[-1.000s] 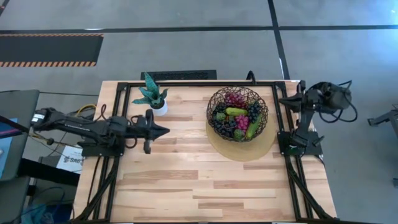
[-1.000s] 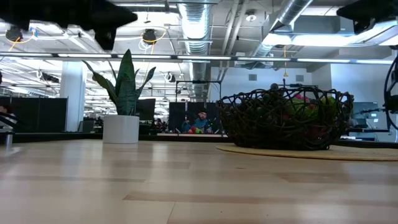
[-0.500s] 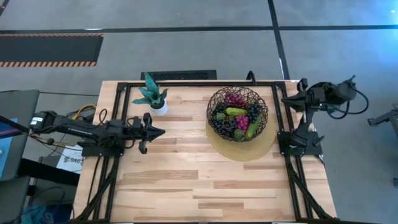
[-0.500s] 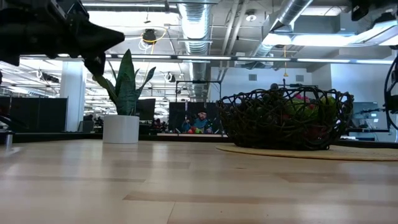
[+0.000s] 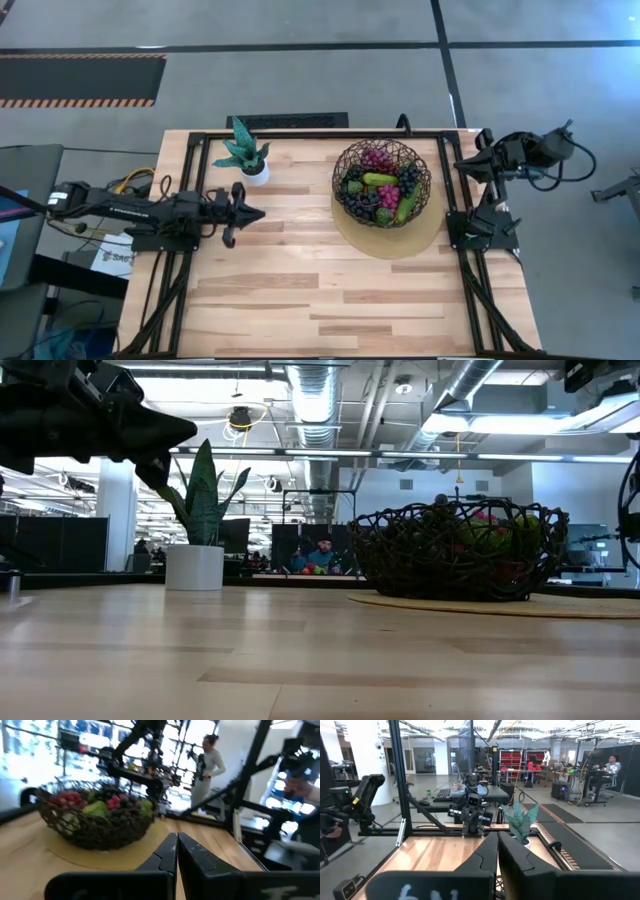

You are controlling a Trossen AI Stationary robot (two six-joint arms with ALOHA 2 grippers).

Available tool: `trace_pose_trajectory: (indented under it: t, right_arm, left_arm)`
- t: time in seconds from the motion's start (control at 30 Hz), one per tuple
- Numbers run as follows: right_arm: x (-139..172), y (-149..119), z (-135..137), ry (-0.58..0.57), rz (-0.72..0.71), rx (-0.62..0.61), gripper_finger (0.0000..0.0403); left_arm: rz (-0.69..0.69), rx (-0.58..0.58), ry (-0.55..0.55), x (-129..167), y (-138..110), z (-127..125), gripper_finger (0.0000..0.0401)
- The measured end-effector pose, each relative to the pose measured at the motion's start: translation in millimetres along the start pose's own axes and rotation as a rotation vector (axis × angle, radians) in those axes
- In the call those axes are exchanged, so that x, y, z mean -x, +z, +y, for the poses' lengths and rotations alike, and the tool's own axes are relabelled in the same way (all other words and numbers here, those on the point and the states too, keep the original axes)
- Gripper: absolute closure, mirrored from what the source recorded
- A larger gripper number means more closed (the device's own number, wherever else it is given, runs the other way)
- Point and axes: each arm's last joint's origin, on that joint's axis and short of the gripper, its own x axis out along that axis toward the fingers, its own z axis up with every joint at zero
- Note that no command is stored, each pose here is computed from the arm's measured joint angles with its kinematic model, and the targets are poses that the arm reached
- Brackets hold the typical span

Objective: Build produce basket
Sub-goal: Return to Home Position

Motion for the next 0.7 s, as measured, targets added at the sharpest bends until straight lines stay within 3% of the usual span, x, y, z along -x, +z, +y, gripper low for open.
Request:
trace_pose_trajectory:
  t: [0.5,0.7]
  right_arm:
    - [0.1,4.6,-0.6,-0.002,-0.028,-0.090,0.0370]
    - [0.1,7.0,-0.9,-0.003,-0.042,-0.127,0.0370]
  left_arm:
    - [0.153,0.046,-0.049,2.6,-10.2,15.0,0.0401]
    - [0.085,0.046,-0.097,2.3,-2.6,14.0,0.0401]
